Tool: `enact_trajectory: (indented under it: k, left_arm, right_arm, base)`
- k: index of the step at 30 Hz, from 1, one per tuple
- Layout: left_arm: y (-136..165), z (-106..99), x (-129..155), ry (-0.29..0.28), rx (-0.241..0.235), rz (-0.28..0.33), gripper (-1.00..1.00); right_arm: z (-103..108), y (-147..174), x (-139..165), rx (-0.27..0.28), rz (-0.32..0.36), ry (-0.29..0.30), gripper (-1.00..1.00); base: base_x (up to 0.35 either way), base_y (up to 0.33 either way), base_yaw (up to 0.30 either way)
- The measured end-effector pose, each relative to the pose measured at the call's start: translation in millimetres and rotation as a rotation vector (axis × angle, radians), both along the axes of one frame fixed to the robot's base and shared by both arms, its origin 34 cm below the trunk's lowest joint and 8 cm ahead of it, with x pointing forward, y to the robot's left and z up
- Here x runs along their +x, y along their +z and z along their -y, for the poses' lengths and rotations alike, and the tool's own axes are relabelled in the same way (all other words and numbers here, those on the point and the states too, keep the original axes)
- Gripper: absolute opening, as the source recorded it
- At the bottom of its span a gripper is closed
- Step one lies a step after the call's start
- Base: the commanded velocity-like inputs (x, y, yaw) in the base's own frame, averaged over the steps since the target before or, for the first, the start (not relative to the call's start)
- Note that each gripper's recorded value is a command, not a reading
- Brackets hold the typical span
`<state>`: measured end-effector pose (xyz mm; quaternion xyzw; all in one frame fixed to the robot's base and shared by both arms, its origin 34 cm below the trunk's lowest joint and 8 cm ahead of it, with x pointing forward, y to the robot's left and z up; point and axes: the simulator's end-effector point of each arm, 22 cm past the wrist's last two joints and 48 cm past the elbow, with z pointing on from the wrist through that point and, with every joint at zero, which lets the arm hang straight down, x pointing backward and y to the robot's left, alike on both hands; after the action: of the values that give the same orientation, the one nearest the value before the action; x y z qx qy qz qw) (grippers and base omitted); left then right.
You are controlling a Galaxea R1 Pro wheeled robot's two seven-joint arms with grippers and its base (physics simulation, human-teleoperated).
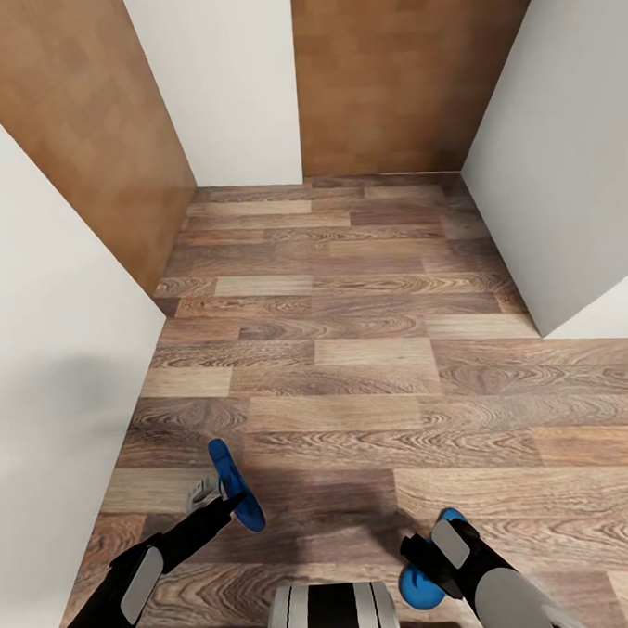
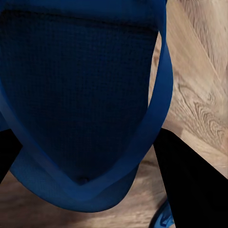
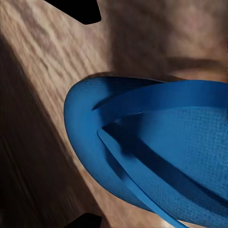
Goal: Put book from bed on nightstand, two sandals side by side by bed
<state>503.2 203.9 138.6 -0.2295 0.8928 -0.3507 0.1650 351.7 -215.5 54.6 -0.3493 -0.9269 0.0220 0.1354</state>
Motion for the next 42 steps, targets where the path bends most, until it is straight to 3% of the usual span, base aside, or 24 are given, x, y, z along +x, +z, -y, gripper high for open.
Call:
enact_trajectory:
  k: [42]
  left_arm:
    - [0.0,-0.1,0.1,0.000,0.000,0.001,-1.00]
  right_arm:
    - [-0.3,0.0,-0.2,0.000,0.000,0.000,1.00]
  base:
    - [0.017,-0.021,0.000]
